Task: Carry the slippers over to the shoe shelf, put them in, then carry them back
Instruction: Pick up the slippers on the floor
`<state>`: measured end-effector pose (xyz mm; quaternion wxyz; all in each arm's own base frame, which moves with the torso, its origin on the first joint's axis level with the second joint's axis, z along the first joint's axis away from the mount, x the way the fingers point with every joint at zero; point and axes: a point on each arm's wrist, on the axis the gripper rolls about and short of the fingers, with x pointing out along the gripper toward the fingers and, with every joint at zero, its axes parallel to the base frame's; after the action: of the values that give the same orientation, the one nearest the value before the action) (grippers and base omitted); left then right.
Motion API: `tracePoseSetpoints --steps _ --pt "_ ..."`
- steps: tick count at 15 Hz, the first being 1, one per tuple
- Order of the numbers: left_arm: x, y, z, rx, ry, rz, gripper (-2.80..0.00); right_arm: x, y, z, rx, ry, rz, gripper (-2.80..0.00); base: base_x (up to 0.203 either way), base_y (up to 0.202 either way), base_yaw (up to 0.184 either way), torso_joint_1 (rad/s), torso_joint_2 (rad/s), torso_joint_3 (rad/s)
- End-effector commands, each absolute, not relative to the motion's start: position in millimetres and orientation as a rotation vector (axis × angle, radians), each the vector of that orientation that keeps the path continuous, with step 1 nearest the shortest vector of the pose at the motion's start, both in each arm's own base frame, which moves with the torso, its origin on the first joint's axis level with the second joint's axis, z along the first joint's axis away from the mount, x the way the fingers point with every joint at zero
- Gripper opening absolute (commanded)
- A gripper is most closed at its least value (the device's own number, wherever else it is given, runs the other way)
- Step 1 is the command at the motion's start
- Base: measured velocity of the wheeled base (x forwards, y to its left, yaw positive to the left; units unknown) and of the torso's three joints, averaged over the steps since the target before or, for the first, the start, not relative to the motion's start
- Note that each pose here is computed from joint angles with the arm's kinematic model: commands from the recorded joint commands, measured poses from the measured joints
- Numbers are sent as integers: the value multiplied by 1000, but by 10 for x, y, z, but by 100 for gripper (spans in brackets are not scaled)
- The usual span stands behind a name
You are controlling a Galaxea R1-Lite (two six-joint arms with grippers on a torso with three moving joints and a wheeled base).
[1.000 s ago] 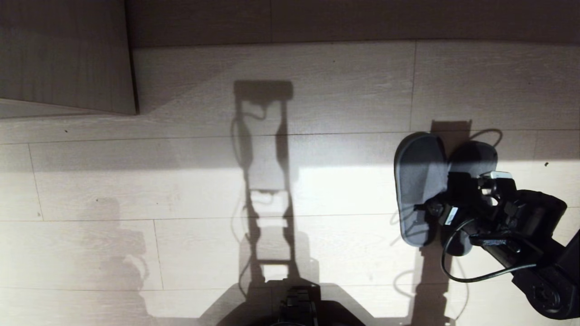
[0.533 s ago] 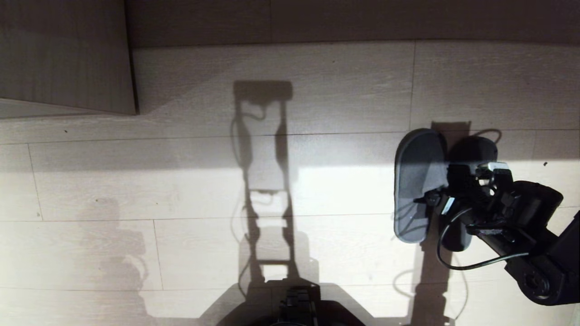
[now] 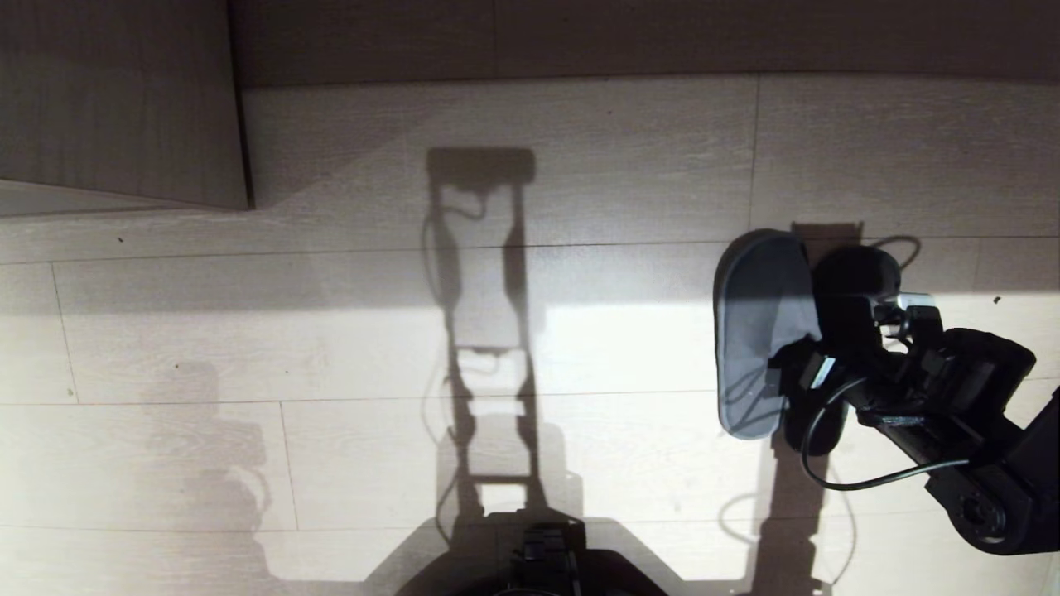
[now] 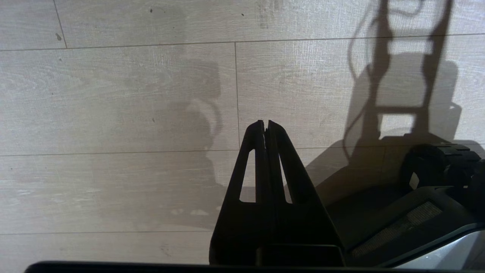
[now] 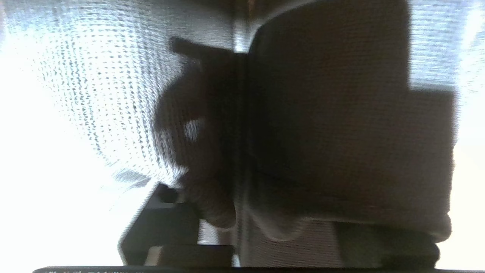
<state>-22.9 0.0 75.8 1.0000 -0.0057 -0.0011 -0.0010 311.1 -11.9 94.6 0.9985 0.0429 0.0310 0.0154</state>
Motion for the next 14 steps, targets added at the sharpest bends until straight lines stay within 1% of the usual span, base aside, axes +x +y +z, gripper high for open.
tracePoseSetpoints --steps 1,7,12,14 --pt "-229 0 756 -12 -3 -2 -280 3098 -130 933 87 66 42 -280 0 0 0 0 0 0" --pt "-230 1 758 -14 -4 -2 -280 3007 -190 920 92 87 63 -280 0 0 0 0 0 0" --pt "-229 1 758 -13 -3 -2 -280 2692 -164 1306 89 -19 86 -280 0 0 0 0 0 0" --pt "-230 1 758 -13 -4 -1 -280 2502 -146 1368 93 -4 93 -280 0 0 0 0 0 0"
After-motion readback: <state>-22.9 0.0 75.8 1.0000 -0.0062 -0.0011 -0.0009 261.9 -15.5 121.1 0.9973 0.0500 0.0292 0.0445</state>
